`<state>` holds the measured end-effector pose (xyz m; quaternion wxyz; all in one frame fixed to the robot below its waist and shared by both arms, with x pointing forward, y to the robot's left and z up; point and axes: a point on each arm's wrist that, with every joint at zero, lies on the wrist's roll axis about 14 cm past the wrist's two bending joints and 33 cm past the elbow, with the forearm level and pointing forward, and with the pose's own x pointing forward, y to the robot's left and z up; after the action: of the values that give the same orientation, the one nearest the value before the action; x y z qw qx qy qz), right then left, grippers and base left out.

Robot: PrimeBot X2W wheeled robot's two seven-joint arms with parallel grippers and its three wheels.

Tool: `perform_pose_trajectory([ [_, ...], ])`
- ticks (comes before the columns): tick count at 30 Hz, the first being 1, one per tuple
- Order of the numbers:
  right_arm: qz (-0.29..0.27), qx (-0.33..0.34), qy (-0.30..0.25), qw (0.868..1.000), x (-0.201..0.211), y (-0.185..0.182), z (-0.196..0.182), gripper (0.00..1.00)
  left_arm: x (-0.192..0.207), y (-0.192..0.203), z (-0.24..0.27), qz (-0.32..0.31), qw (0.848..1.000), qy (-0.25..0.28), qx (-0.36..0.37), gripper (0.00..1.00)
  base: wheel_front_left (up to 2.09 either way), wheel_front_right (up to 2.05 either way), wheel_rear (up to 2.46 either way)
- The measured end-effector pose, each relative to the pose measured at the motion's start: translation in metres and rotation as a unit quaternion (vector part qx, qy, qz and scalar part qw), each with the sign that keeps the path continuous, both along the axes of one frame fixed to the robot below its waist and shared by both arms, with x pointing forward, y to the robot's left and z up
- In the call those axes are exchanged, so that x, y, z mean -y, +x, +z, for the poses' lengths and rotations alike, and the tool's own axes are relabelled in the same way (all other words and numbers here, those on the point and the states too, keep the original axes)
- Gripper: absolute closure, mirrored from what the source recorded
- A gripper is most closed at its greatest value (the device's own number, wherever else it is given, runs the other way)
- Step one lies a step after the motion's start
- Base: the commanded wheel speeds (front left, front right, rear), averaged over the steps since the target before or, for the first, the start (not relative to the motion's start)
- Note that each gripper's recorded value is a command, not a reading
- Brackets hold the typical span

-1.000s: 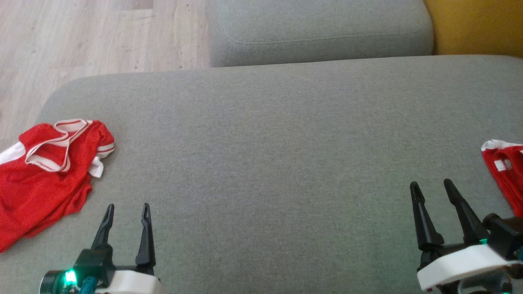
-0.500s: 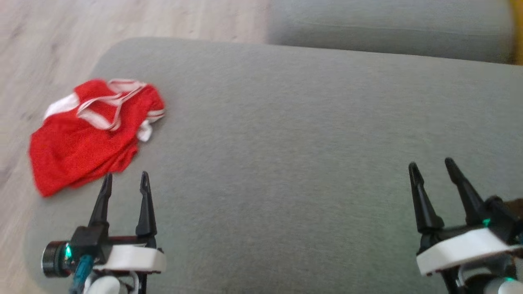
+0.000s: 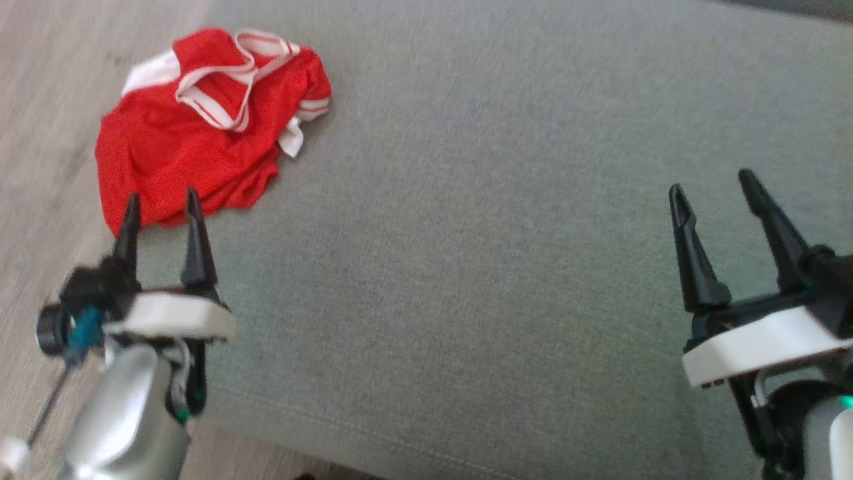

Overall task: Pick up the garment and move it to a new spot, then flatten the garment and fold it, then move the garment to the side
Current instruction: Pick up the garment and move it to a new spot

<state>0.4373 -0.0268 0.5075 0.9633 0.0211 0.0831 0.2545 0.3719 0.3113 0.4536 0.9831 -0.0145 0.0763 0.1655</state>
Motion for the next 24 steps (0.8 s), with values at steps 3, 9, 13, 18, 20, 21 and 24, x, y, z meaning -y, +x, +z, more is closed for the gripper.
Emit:
perform_pose_trajectory([
  [3,0.009,-0.012,-0.009,1.000,-0.003,0.013,-0.014,0.00,-0.014,0.015,-0.026,-0.005,0.999,-0.004,-0.046,0.00,0.00,0.00,0.00],
  [9,0.012,-0.042,-0.016,0.999,-0.004,0.030,-0.044,0.00,-0.023,0.035,-0.083,-0.021,0.986,-0.032,-0.164,0.00,0.00,0.00,0.00],
  [13,0.007,-0.055,-0.020,0.998,0.000,0.033,-0.056,0.00,-0.025,0.033,-0.108,-0.015,0.973,-0.058,-0.225,0.00,0.00,0.00,0.00],
  [18,-0.002,-0.055,-0.023,0.998,0.007,0.033,-0.056,0.00,-0.027,0.039,-0.115,-0.018,0.961,-0.073,-0.265,1.00,0.00,0.00,0.00],
  [20,-0.005,-0.048,-0.022,0.999,0.009,0.033,-0.051,0.00,-0.027,0.040,-0.111,-0.020,0.964,-0.070,-0.256,1.00,0.00,0.00,0.00],
  [21,-0.006,-0.043,-0.022,0.999,0.009,0.033,-0.048,0.00,-0.029,0.040,-0.107,-0.018,0.968,-0.066,-0.243,1.00,0.00,0.00,0.00],
  [24,-0.008,-0.027,-0.018,0.999,0.010,0.030,-0.037,0.00,-0.037,0.042,-0.088,-0.015,0.979,-0.046,-0.197,1.00,0.00,0.00,0.00],
])
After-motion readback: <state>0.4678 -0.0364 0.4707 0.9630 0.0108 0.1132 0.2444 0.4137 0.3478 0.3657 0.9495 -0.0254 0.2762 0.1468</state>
